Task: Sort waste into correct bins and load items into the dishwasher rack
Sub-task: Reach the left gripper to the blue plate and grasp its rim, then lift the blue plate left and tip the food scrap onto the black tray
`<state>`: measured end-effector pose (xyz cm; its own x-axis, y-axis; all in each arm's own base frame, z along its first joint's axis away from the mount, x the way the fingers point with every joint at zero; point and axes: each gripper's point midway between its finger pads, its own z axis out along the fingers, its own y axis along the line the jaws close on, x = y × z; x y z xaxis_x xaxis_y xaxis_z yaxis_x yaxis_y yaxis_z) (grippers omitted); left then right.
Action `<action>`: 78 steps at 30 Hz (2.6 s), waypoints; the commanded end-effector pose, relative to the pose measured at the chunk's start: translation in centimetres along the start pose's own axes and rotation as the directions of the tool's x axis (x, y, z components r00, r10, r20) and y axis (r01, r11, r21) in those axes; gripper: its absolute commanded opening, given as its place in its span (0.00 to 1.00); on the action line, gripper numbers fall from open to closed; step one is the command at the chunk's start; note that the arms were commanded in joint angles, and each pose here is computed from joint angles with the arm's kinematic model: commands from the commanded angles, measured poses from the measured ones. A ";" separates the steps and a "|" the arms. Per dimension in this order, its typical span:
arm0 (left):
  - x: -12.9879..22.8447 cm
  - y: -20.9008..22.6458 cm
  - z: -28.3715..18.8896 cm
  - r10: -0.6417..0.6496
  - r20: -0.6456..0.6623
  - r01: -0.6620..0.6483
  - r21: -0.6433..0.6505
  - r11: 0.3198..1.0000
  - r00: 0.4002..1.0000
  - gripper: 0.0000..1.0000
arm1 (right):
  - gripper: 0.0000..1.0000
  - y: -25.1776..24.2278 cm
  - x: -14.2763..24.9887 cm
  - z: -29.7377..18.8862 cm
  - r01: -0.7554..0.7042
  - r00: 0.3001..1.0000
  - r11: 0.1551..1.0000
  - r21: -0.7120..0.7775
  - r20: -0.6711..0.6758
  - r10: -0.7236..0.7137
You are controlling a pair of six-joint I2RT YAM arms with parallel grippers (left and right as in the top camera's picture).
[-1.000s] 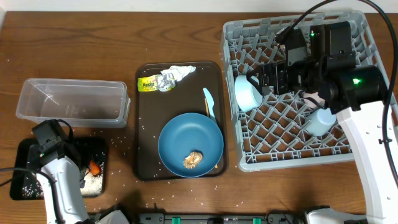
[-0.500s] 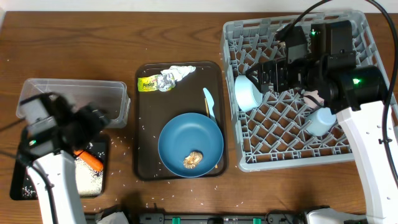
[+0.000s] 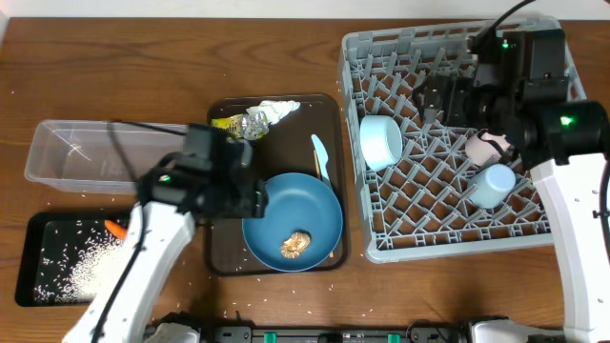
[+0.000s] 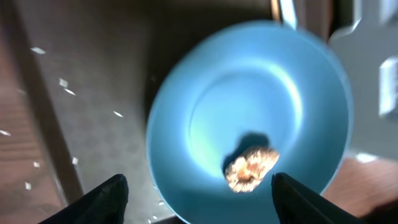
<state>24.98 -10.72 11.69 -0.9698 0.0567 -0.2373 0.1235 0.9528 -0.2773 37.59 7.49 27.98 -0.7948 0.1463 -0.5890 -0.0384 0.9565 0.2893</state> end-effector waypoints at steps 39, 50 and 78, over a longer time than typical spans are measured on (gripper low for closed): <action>7.3 -11.1 11.4 0.612 -0.240 -0.613 0.079 0.786 0.754 0.62 | 0.99 -1.2 0.1 -0.7 -0.029 1.000 0.998 0.052 0.008 0.028; 6.3 -9.2 12.1 0.593 -0.261 -0.622 -0.043 0.782 0.762 0.26 | 0.99 -1.4 1.0 -0.7 -0.033 0.999 0.998 0.061 -0.025 0.035; -6.0 -1.1 -10.1 -0.229 0.429 0.247 0.013 0.969 0.874 0.06 | 0.99 -1.8 0.6 -0.8 -0.031 0.999 0.996 0.088 -0.009 0.032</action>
<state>28.14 -11.80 20.14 -0.8448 -0.1126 -0.5232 0.0144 0.9725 -0.2324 36.83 6.19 27.09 -0.8154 0.1615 -0.5560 0.0216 0.9681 0.2496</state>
